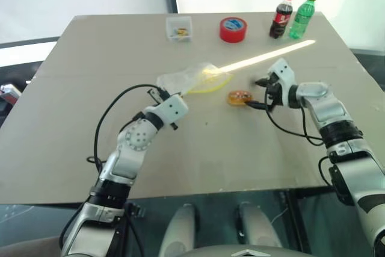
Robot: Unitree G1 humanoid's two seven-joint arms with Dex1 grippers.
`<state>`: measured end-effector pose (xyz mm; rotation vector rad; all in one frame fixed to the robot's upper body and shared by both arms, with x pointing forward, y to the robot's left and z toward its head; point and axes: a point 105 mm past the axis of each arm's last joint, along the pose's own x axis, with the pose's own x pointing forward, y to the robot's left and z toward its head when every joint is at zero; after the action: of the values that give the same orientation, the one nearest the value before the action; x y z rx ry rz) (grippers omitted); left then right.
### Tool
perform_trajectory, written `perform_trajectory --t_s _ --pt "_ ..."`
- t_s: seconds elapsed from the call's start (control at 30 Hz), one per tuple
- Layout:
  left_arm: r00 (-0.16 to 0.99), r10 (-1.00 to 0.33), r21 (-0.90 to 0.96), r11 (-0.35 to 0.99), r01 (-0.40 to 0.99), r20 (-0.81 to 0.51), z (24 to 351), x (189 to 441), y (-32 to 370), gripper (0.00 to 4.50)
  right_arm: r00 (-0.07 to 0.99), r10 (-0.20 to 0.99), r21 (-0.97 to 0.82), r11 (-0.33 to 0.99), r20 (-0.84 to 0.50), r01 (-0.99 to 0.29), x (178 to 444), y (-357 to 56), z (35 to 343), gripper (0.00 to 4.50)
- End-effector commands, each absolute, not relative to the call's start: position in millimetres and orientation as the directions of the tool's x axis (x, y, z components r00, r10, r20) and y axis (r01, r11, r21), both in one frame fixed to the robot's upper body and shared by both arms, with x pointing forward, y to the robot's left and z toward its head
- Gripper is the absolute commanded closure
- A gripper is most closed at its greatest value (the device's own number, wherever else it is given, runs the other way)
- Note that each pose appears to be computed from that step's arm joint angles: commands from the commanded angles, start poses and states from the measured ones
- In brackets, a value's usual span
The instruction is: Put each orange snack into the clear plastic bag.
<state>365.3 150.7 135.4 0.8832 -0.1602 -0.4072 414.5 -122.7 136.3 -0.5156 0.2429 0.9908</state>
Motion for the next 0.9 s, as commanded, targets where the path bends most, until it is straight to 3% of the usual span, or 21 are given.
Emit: perform_trajectory --t_s 0.03,0.23,0.67,0.9 --pt "0.905 -0.425 0.787 0.563 0.253 0.013 147 365 145 4.50 0.484 0.760 -0.310 0.379 -0.434 -0.872 414 -113 135 0.10" --pt "0.905 -0.425 0.789 0.560 0.251 0.013 148 363 146 4.50 0.437 0.781 -0.310 0.323 -0.446 -0.894 413 -106 129 0.10" --pt "0.903 -0.430 0.782 0.565 0.265 0.005 144 362 142 4.50 0.439 0.806 -0.326 0.324 -0.396 -0.888 415 -101 140 0.10" --pt "0.902 -0.432 0.782 0.563 0.266 0.003 144 365 141 4.50 0.439 0.813 -0.299 0.340 -0.383 -0.891 413 -104 140 3.46"
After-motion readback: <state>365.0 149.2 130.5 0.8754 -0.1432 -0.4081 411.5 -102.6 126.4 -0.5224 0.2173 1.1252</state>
